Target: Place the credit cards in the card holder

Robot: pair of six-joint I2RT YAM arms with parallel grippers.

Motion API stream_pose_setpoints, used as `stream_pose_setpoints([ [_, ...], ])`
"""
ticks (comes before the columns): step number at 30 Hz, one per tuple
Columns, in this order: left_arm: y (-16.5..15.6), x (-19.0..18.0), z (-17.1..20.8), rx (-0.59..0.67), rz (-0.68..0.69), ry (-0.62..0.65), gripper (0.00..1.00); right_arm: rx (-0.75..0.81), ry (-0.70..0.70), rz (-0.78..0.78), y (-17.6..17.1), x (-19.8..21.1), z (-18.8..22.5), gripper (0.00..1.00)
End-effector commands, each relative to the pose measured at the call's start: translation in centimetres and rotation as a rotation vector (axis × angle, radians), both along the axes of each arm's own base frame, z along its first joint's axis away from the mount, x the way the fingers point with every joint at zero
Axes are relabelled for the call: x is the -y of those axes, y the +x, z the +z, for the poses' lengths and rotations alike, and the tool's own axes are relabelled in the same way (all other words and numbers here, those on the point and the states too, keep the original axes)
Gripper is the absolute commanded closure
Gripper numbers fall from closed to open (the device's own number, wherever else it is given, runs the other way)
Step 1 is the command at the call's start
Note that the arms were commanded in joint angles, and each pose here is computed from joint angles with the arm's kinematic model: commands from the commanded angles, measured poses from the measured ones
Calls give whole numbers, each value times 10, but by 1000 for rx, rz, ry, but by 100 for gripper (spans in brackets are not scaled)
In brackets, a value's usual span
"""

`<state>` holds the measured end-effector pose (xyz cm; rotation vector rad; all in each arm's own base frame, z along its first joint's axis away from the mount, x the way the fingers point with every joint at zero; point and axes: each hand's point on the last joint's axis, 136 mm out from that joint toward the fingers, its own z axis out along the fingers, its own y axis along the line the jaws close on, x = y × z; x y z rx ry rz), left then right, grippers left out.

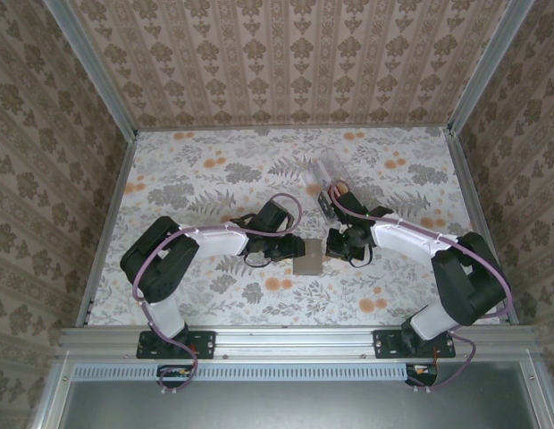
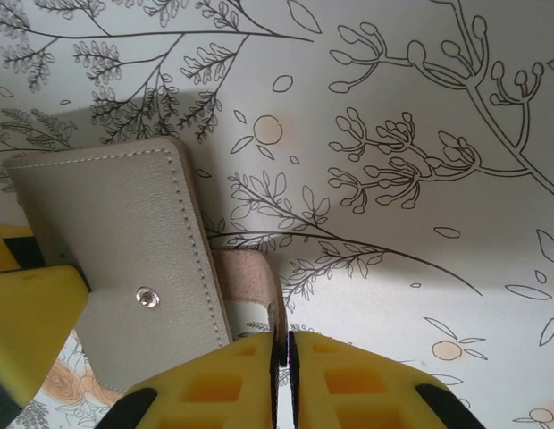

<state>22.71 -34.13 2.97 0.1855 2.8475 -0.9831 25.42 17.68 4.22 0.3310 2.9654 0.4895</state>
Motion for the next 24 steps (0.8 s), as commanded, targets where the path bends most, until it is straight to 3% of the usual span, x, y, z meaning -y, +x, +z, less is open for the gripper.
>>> stream_pose_setpoints([
  [1,-4,2,-4,-7,-28,21,59,-6,11,14,-1,-2,-6,88],
  [24,-4,2,-4,-7,-30,21,60,43,-6,-7,3,4,5,83],
])
